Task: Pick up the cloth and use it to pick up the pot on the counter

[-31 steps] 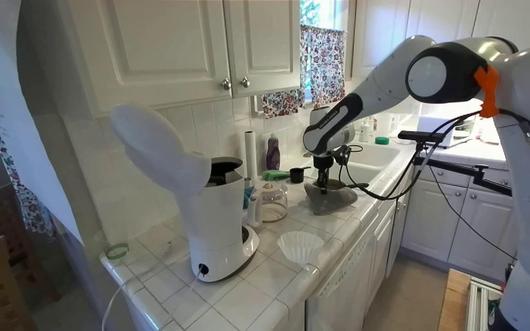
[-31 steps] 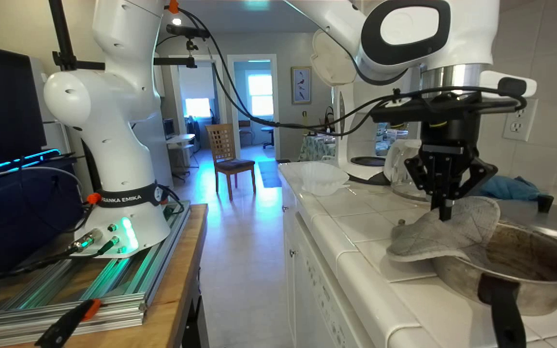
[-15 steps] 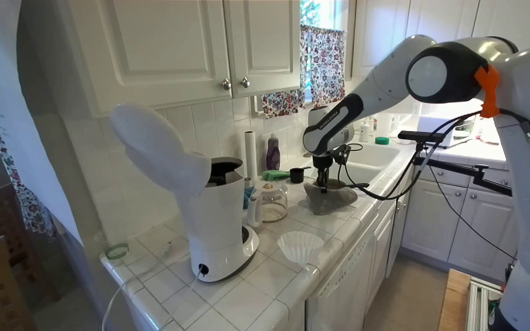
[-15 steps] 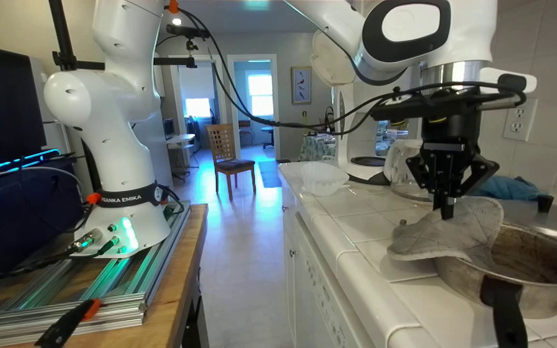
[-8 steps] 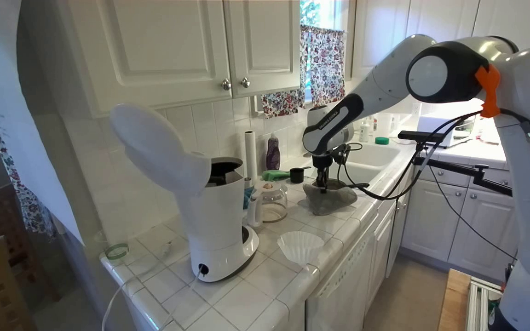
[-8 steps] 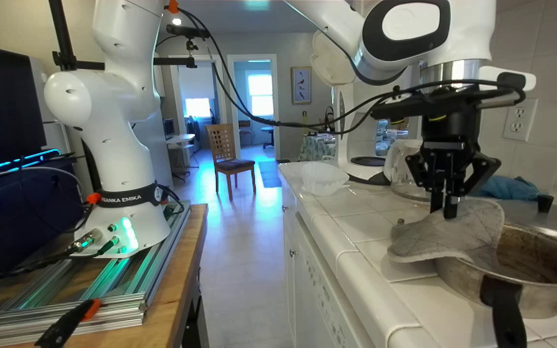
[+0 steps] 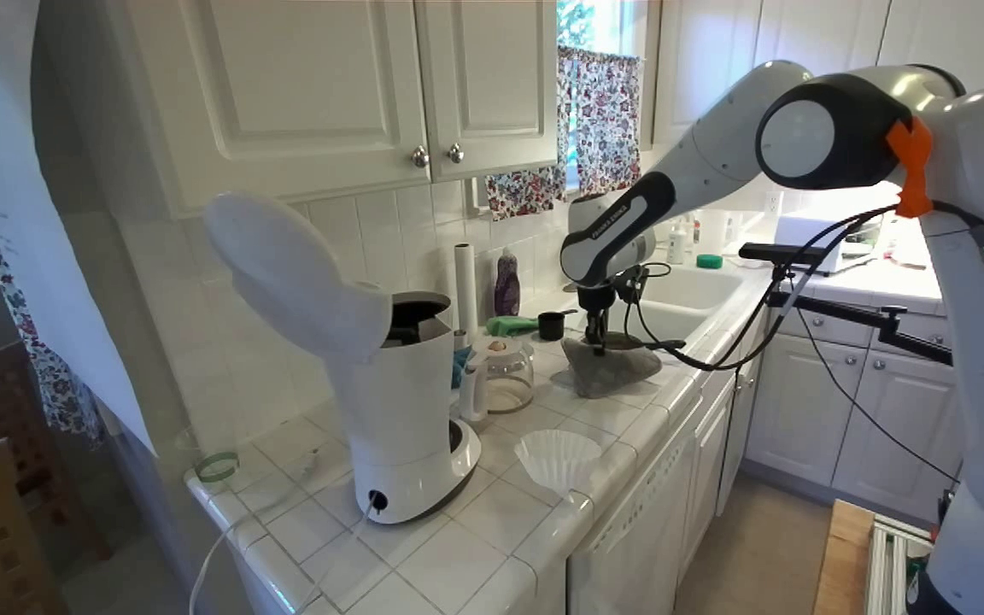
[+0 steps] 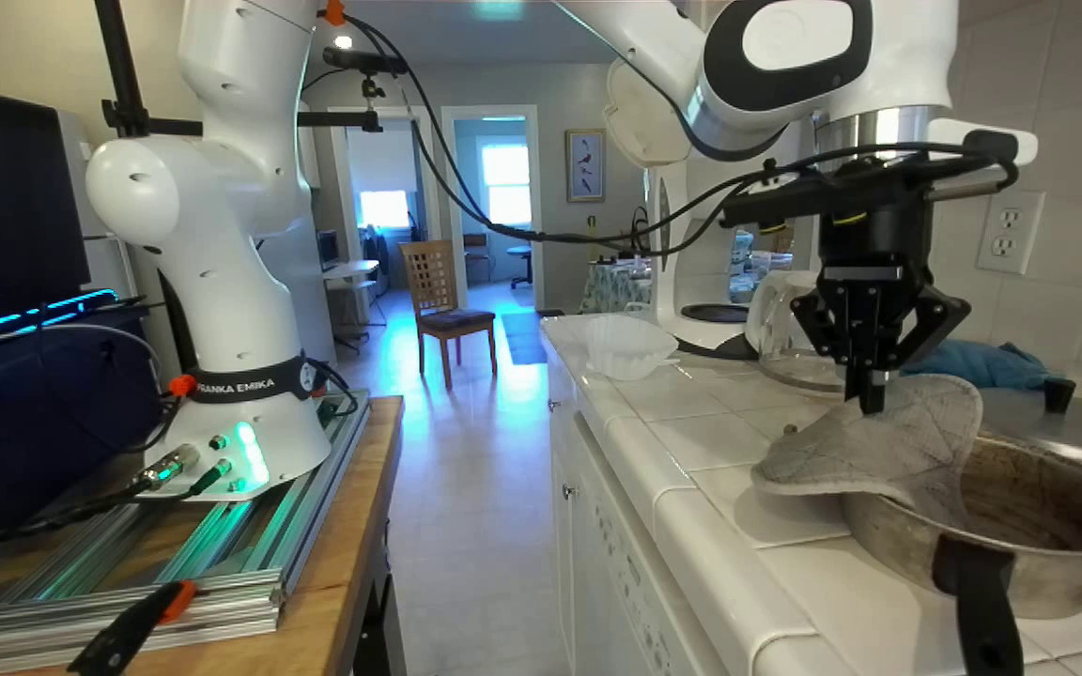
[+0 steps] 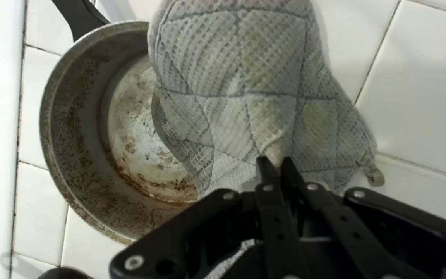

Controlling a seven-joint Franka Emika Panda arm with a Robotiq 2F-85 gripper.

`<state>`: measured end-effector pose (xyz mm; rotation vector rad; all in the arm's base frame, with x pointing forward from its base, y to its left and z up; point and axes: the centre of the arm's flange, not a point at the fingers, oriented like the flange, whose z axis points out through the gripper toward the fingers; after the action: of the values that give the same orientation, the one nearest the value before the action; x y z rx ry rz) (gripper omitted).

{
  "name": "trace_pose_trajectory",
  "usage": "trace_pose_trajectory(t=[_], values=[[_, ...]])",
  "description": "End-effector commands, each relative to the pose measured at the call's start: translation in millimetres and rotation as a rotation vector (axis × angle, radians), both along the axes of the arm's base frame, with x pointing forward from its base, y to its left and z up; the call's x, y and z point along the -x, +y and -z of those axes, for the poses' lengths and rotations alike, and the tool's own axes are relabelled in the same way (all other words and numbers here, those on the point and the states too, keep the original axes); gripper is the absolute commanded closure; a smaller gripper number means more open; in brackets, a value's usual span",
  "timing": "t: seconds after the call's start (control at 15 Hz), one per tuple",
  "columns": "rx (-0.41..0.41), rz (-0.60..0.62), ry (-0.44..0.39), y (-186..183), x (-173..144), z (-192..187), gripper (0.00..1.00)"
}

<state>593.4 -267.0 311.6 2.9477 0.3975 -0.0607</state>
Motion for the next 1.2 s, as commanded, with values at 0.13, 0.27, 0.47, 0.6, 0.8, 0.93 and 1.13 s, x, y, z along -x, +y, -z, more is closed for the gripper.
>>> trace_pose_trajectory(t=[0.13, 0.27, 0.47, 0.6, 0.8, 0.93, 1.13], values=[[0.062, -0.006, -0.013, 18.5, 5.9, -21.1, 0.98], [0.076, -0.025, -0.020, 24.7, 7.3, -28.2, 0.98], [0.086, -0.077, -0.031, 38.0, 11.0, -39.3, 0.98], [0.094, -0.103, -0.037, 48.0, 12.7, -46.2, 0.98], [0.089, -0.157, -0.033, 65.8, 11.5, -50.6, 0.98], [0.094, -0.194, -0.031, 80.1, 10.9, -54.4, 0.98], [0.113, -0.251, -0.022, 100.6, 7.1, -57.3, 0.98]])
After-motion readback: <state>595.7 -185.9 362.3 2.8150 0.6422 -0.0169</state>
